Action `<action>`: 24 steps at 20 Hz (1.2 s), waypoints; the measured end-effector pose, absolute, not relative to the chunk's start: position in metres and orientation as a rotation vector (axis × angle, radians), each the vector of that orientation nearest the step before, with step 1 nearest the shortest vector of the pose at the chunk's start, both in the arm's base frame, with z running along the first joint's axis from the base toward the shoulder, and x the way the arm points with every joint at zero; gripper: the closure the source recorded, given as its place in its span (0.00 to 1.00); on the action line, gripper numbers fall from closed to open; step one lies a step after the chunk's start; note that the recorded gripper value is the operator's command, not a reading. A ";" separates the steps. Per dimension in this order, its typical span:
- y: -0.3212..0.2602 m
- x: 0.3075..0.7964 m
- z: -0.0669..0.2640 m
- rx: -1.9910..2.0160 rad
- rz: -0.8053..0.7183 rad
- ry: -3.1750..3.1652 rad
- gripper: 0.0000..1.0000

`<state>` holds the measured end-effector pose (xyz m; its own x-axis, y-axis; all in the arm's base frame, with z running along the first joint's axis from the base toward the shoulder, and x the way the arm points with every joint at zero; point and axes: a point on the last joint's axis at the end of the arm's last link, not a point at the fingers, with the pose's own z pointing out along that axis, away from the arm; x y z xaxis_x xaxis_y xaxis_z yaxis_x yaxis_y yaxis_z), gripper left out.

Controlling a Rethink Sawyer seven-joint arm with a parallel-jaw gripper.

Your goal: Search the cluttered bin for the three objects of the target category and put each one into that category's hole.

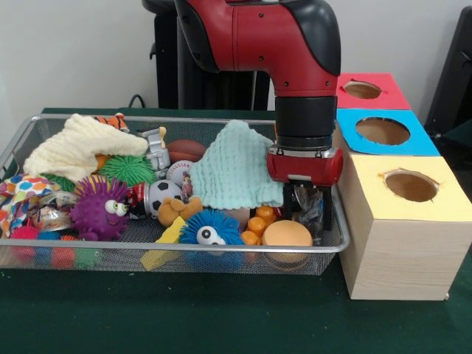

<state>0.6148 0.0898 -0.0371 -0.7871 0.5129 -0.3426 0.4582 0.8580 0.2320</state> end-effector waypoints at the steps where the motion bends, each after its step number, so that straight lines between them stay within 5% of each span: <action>1: 0.090 0.615 -0.037 0.720 0.191 2.635 0.00; 24: 0.082 0.605 -0.058 0.768 0.188 2.699 0.00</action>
<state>0.6048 0.0825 -0.0580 -0.8011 0.5318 -0.2747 0.4885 0.8461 0.2133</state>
